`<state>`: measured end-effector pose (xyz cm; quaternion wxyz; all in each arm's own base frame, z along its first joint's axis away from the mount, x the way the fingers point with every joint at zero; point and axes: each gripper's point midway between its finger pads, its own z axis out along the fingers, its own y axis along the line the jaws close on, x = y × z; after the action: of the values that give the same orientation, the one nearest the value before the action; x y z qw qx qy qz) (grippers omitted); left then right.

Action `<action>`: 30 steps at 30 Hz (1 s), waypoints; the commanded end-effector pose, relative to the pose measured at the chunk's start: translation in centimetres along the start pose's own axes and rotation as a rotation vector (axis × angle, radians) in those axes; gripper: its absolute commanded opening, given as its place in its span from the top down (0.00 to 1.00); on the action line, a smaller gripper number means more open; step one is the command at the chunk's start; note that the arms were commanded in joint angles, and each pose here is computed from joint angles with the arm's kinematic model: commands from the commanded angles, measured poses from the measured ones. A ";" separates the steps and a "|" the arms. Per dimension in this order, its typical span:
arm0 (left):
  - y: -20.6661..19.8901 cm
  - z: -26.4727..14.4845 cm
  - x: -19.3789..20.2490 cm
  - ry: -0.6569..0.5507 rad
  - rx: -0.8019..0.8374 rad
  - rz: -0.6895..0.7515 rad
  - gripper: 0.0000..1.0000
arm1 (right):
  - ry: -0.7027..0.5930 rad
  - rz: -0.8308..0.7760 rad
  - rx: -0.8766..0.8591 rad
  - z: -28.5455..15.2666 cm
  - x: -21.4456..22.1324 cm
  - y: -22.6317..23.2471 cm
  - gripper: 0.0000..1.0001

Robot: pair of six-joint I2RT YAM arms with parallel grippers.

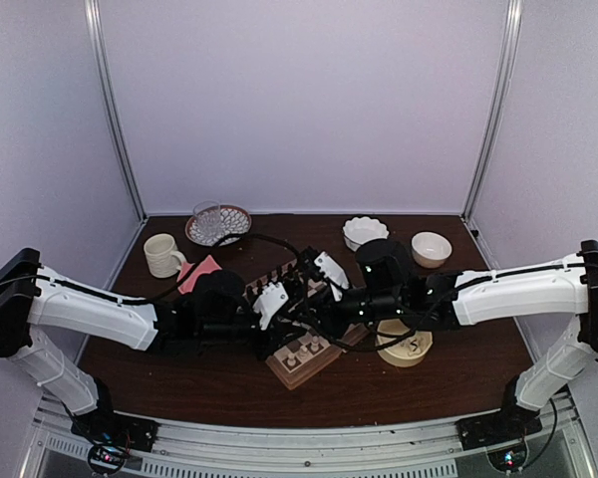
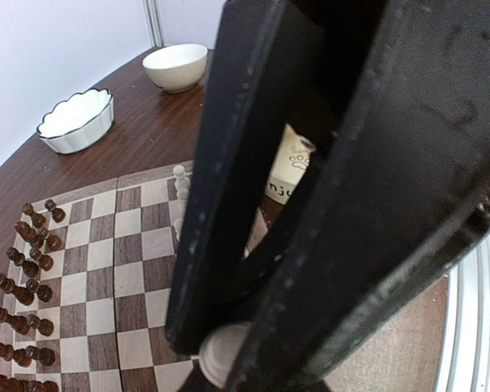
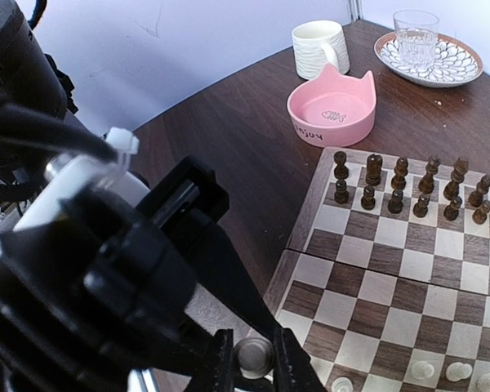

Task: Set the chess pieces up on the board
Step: Pass from the left arm to the right, then place the queen at d1.

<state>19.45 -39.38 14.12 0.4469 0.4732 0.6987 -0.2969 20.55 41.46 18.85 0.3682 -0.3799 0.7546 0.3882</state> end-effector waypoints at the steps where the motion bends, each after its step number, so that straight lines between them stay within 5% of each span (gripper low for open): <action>1: 0.8 -0.3 -2.3 -0.063 -0.056 -0.014 0.59 | -0.046 -0.019 0.041 -0.8 -1.3 -0.3 0.88; 8: 2.7 -2.2 -2.8 -0.134 -0.171 -0.060 0.30 | -0.096 -0.028 0.140 -2.3 -1.7 -1.8 0.94; 30: 6.6 -6.1 -3.0 -0.183 -0.423 -0.070 0.29 | -0.043 -0.052 0.277 -2.9 3.6 -5.2 0.95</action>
<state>23.47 -33.09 18.75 0.5689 0.3286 0.7256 -0.2048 21.88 35.46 15.45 0.4259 -0.3462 0.7864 0.2834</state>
